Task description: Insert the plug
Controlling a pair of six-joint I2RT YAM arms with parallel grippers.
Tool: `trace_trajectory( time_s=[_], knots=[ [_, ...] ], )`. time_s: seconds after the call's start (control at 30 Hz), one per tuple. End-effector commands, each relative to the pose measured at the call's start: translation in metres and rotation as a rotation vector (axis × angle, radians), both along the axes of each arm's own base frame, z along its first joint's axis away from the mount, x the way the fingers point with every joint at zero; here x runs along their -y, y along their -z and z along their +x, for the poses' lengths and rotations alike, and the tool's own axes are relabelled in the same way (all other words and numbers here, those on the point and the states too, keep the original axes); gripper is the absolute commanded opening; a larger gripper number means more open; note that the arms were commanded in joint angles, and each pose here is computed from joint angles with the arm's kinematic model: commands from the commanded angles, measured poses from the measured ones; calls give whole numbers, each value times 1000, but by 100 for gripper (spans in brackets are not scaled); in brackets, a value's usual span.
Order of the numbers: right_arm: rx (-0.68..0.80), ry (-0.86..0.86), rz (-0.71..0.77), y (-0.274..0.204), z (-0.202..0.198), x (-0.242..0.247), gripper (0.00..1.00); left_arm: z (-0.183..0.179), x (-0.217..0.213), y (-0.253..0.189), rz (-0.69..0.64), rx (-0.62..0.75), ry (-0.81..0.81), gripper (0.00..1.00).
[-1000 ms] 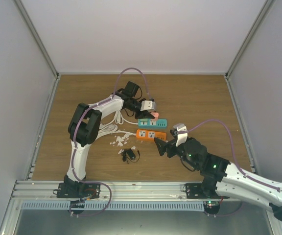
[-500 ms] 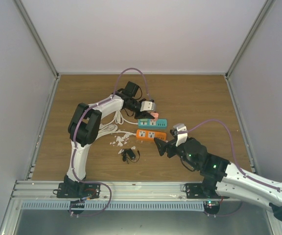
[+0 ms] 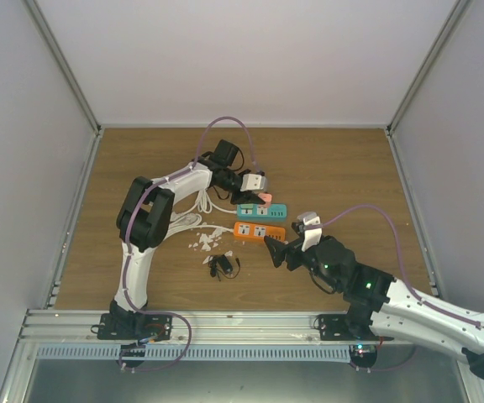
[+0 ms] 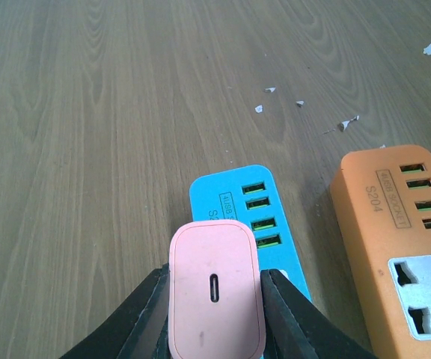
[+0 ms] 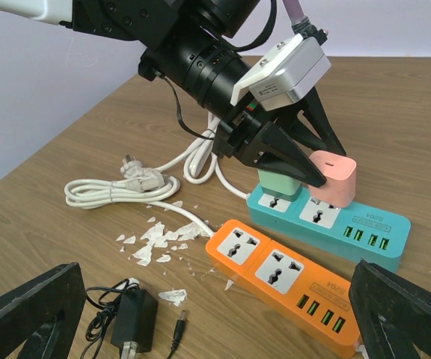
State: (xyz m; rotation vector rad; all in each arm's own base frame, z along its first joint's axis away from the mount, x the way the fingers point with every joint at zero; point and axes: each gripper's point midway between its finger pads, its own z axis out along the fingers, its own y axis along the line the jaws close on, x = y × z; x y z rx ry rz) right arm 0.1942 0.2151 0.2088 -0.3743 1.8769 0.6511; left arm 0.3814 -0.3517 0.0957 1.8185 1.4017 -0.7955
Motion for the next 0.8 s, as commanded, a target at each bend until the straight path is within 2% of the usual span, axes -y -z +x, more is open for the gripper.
trace_trajectory(
  time_s=[0.0, 0.77],
  knots=[
    [10, -15, -3, -1, -2, -3, 100, -11, -22, 35, 138, -67, -38, 0],
    [8, -17, -4, 0, -2, -4, 100, -15, -27, 32, 127, -48, -54, 0]
  ],
)
